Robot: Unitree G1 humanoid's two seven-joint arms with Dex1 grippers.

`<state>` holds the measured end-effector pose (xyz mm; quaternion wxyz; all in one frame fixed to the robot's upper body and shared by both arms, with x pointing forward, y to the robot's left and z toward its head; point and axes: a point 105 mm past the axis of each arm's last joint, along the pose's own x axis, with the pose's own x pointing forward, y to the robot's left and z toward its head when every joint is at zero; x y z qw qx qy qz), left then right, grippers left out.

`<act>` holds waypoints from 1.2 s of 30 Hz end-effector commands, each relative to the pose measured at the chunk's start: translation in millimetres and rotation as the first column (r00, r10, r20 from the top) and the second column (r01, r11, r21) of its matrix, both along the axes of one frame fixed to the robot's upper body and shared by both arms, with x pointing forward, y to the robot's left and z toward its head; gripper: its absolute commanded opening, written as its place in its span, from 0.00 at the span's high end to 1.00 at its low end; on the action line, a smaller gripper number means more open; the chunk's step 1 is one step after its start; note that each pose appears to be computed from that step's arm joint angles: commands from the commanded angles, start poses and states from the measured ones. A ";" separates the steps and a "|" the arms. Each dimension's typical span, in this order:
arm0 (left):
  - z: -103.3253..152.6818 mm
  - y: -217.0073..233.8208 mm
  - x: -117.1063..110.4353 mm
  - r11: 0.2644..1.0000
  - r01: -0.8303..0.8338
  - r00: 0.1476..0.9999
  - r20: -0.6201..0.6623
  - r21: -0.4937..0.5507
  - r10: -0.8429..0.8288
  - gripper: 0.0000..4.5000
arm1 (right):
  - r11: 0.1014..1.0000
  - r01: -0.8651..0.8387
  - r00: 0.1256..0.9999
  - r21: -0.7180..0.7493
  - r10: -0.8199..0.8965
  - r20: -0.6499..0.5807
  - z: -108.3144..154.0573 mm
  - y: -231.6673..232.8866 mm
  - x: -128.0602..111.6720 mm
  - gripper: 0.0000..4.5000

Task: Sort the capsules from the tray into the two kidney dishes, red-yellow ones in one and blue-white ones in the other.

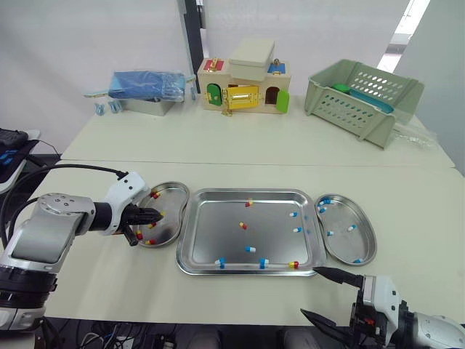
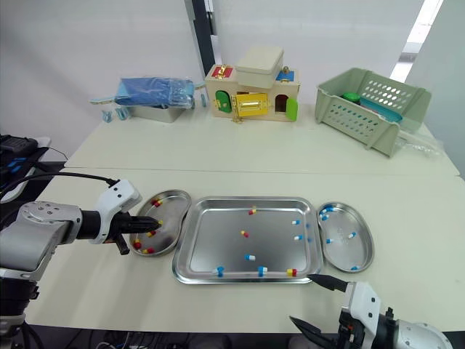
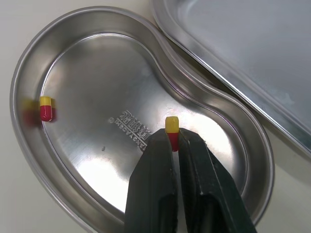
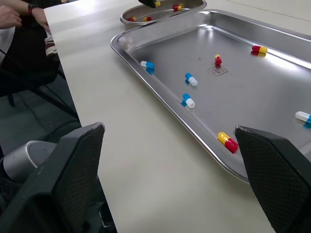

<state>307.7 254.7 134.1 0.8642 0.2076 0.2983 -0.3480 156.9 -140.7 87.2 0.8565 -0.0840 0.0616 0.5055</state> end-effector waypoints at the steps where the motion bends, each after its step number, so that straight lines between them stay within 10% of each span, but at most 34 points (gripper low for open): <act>1: 7.4 0.2 -0.4 1.000 0.010 1.000 0.024 0.022 -0.011 0.99 | 1.000 -0.006 0.999 0.015 0.005 0.034 7.9 -0.7 0.3 0.00; 6: 7.1 1.2 -0.2 1.000 0.008 1.000 0.024 0.023 -0.009 0.99 | 1.000 -0.008 0.999 0.016 0.008 0.041 10.0 0.8 2.1 0.00; 21: 6.3 2.3 0.4 0.999 0.014 1.000 0.022 0.030 -0.014 0.01 | 1.000 -0.016 0.999 0.021 0.015 0.050 10.4 2.7 0.2 0.00; 36: 35.3 13.2 -4.8 0.995 -0.026 0.996 0.079 -0.096 0.034 0.01 | 0.999 -0.025 1.000 0.032 0.024 0.014 45.6 -11.6 11.5 0.00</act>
